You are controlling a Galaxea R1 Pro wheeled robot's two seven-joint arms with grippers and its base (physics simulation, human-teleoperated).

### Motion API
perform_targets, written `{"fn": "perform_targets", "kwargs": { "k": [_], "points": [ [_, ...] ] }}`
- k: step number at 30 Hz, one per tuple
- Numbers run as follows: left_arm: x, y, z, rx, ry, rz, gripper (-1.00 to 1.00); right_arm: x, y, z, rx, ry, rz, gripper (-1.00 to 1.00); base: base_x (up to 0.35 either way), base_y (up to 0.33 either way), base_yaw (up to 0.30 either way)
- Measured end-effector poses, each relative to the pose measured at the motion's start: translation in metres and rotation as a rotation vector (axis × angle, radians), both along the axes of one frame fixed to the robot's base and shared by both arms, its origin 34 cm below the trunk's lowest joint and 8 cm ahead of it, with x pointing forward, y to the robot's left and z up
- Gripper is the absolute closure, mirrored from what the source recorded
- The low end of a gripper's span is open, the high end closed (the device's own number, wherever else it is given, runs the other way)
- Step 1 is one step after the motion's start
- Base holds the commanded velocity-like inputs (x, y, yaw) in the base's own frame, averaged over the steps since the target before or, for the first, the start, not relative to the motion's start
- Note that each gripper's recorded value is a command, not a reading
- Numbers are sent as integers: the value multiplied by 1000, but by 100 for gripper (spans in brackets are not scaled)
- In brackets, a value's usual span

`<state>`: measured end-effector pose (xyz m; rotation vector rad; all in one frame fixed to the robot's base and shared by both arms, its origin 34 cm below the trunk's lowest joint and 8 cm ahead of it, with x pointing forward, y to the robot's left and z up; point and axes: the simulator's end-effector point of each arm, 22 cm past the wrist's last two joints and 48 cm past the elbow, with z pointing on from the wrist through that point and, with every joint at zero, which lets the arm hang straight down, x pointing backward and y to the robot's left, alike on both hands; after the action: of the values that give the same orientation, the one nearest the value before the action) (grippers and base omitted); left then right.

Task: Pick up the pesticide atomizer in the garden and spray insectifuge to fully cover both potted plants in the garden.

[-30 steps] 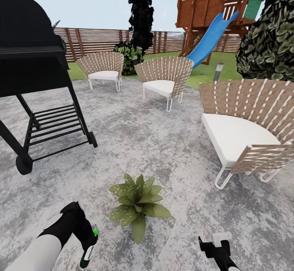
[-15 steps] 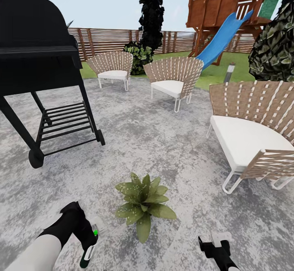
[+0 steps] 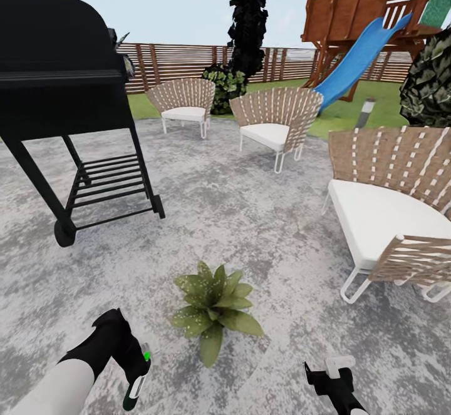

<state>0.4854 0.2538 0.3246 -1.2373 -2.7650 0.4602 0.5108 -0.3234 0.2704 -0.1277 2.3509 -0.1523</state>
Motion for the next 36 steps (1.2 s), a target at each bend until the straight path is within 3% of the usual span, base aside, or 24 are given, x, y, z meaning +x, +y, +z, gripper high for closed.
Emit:
{"fn": "perform_targets", "kwargs": {
  "k": [15,30,33,35,36],
  "points": [
    [0,1,0,0,0,0,100,1,0,0,1,-1,0,-100,-5,-242,65],
    [-3,0,-1,-8,9,8,100,1,0,0,0,-1,0,-100,0,-11,230],
    [2,-2,0,-15,-19,-25,100,1,0,0,0,-1,0,-100,0,0,11],
    [-1,-2,-2,-2,-7,-26,100,0,0,0,0,-1,0,-100,0,0,2],
    [-6,4,-3,34,19,-4,100,0,0,0,0,-1,0,-100,0,0,0]
  ]
}}
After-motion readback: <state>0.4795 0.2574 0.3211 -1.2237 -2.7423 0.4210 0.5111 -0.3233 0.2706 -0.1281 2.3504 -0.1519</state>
